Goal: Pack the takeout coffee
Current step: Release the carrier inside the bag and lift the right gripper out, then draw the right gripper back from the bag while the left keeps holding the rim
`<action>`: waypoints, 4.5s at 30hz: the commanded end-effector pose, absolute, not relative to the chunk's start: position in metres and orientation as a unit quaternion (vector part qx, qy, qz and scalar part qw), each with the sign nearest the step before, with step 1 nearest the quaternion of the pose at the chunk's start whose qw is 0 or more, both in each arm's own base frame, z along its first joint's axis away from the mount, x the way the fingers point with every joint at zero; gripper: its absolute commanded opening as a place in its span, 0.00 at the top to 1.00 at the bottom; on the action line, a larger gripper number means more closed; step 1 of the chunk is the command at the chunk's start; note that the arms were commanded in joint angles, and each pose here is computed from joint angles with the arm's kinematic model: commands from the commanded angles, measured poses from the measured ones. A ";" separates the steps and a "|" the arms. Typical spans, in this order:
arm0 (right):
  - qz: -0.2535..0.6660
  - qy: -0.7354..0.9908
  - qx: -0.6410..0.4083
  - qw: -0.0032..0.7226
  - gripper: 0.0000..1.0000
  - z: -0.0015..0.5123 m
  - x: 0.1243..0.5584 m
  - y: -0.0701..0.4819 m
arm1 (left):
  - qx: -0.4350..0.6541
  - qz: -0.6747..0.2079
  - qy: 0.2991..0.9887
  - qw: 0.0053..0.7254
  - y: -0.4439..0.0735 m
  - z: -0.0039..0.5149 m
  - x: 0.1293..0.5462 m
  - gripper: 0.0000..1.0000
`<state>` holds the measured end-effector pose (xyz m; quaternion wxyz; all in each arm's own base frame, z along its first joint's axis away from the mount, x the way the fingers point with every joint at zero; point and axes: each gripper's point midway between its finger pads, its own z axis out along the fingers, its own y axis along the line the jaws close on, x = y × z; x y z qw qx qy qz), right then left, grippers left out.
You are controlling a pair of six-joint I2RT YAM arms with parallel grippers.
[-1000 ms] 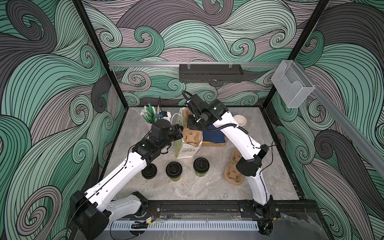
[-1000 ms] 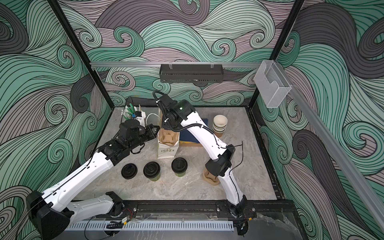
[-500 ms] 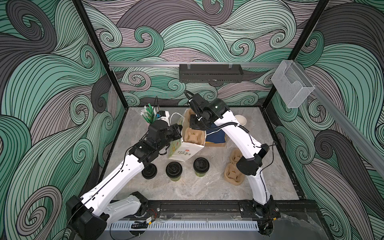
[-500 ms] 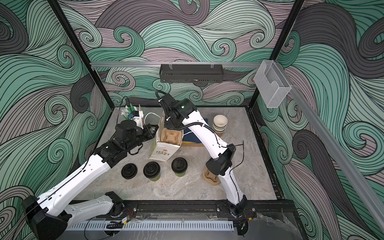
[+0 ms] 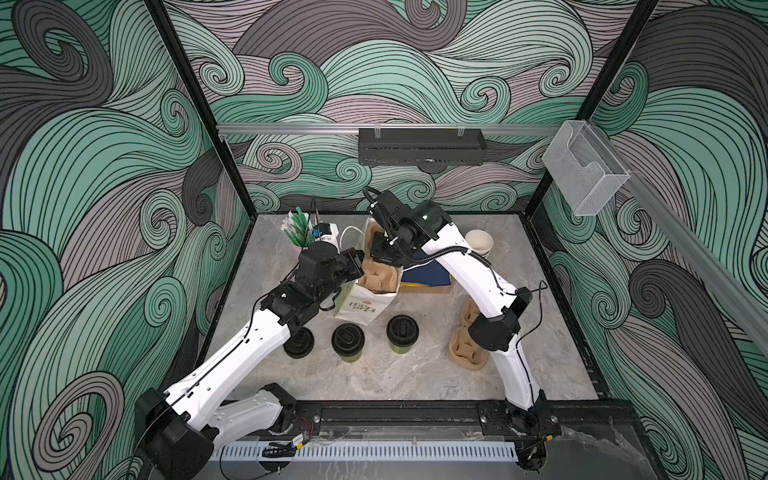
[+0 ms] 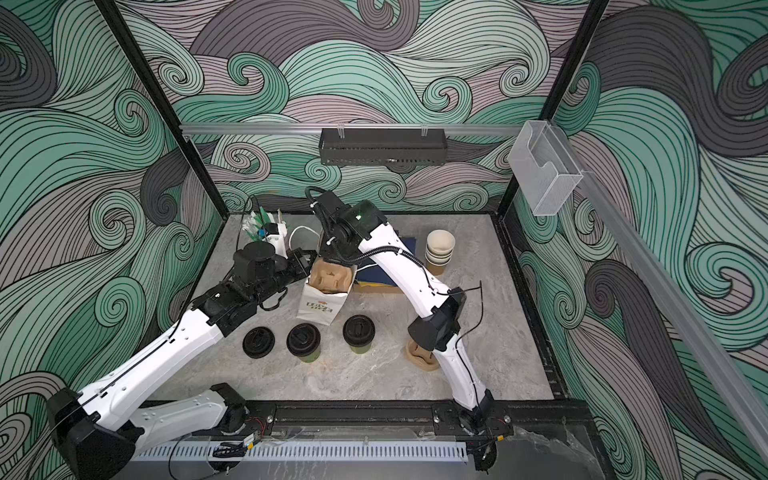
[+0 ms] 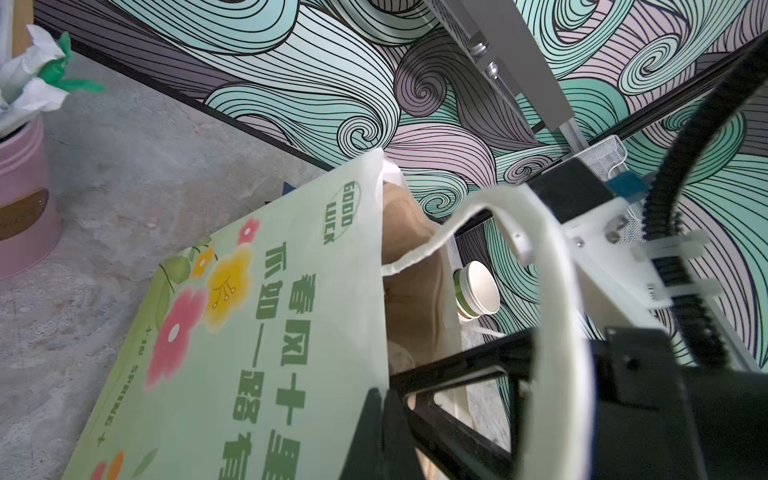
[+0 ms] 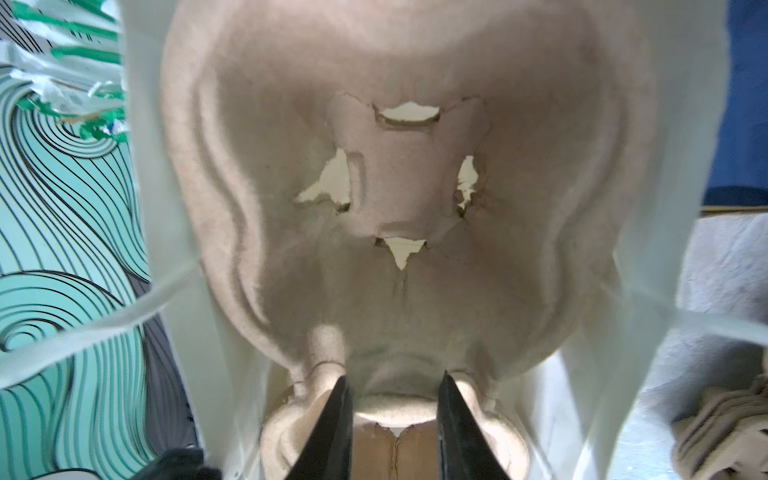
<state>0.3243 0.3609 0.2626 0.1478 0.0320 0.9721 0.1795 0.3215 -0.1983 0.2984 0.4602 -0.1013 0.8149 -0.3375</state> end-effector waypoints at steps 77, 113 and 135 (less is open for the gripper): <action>0.196 0.957 -0.054 0.207 0.41 0.296 0.269 0.334 | -0.187 -0.288 0.795 0.500 -0.155 0.294 0.316 0.77; 0.145 0.945 -0.086 0.281 1.00 0.284 0.323 0.344 | -0.194 -0.210 0.831 0.477 -0.106 0.313 0.269 0.32; 0.150 0.950 -0.100 0.256 0.42 0.291 0.303 0.317 | -0.154 -0.249 0.866 0.405 -0.119 0.318 0.279 0.17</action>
